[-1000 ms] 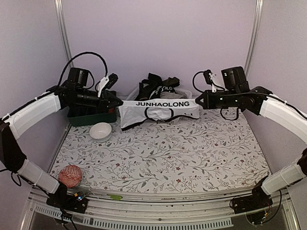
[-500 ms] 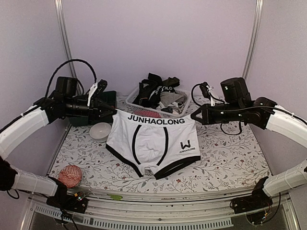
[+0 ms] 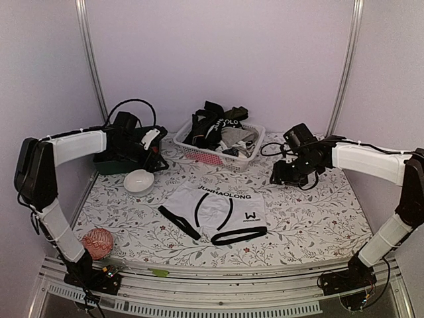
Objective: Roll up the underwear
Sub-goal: Flatten out the underwear at the center of the board, then move the underwear to the center of the board, then adjust the underwear at the center of the board, then pick up the underwear from the center of the board.
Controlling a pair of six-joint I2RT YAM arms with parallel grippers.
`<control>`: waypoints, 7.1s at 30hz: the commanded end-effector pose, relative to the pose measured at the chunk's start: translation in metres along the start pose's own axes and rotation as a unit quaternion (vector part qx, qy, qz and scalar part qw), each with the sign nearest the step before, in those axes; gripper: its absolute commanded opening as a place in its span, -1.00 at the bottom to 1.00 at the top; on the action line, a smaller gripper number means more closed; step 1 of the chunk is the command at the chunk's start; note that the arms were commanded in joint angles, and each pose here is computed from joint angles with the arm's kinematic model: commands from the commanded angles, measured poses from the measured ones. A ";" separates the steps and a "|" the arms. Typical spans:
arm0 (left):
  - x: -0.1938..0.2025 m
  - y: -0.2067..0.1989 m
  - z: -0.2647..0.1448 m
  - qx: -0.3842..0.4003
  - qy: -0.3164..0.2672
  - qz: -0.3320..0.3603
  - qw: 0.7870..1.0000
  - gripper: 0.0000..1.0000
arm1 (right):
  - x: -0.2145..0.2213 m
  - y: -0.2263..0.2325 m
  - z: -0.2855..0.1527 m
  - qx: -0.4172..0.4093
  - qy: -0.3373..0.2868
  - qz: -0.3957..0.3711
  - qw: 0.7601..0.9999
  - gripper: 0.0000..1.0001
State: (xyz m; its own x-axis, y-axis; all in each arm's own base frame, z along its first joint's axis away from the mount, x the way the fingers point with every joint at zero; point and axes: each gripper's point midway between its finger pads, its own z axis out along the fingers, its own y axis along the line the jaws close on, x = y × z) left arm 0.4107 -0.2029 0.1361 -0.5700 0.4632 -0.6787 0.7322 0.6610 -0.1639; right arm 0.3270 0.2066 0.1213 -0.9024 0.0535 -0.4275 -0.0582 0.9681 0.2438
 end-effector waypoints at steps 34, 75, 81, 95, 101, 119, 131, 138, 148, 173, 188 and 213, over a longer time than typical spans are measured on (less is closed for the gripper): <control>0.129 -0.092 0.027 0.078 0.188 0.075 0.976 0.17 | 0.164 0.185 0.019 -0.298 0.217 -0.233 0.900 -0.48; 0.102 -0.124 -0.017 0.164 0.065 0.144 0.974 0.19 | 0.136 0.212 0.070 -0.293 0.168 -0.257 0.906 -0.54; 0.102 -0.111 -0.016 0.139 0.066 0.117 0.981 0.19 | 0.171 0.181 0.111 -0.208 0.223 -0.290 0.907 -0.69; 0.134 -0.119 0.021 0.140 0.160 0.135 0.968 0.12 | 0.218 0.137 0.076 -0.206 0.284 -0.241 0.905 -0.76; 0.156 -0.132 0.039 0.132 0.200 0.165 0.957 0.18 | 0.212 0.155 0.081 -0.219 0.281 -0.246 0.901 -0.75; 0.151 -0.047 0.065 0.055 0.249 0.193 0.948 -0.69 | 0.180 0.180 0.058 -0.260 0.251 -0.239 0.901 -0.39; 0.073 -0.091 0.044 0.181 0.119 0.178 0.960 0.10 | 0.020 0.149 0.043 -0.251 0.054 -0.145 0.955 -0.31; 0.095 -0.110 0.069 0.190 0.143 0.199 0.951 0.07 | -0.017 0.137 0.063 -0.218 0.024 -0.135 0.966 -0.33; 0.201 -0.127 0.033 0.213 0.235 0.291 0.903 -0.06 | -0.035 0.130 0.083 -0.204 0.008 -0.170 0.964 -0.35; 0.048 0.010 0.041 0.150 0.076 0.130 0.977 0.33 | -0.037 0.153 0.180 -0.215 0.041 -0.300 0.928 -0.23; 0.018 0.027 0.034 0.116 0.063 0.167 0.977 0.33 | -0.009 0.133 0.209 -0.186 0.090 -0.347 0.915 -0.48; 0.039 0.031 0.126 0.095 0.116 0.200 0.968 0.21 | -0.027 0.156 0.175 -0.228 0.048 -0.351 0.907 -1.00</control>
State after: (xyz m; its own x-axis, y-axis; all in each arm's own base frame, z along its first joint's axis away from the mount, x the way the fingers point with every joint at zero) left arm 0.4501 -0.2322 0.0152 -0.2948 0.7930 -0.5331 0.9517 0.2940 -0.0891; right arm 0.4255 0.4048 0.0171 -0.5876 -0.5720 -0.5722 -0.7948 0.5407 0.2757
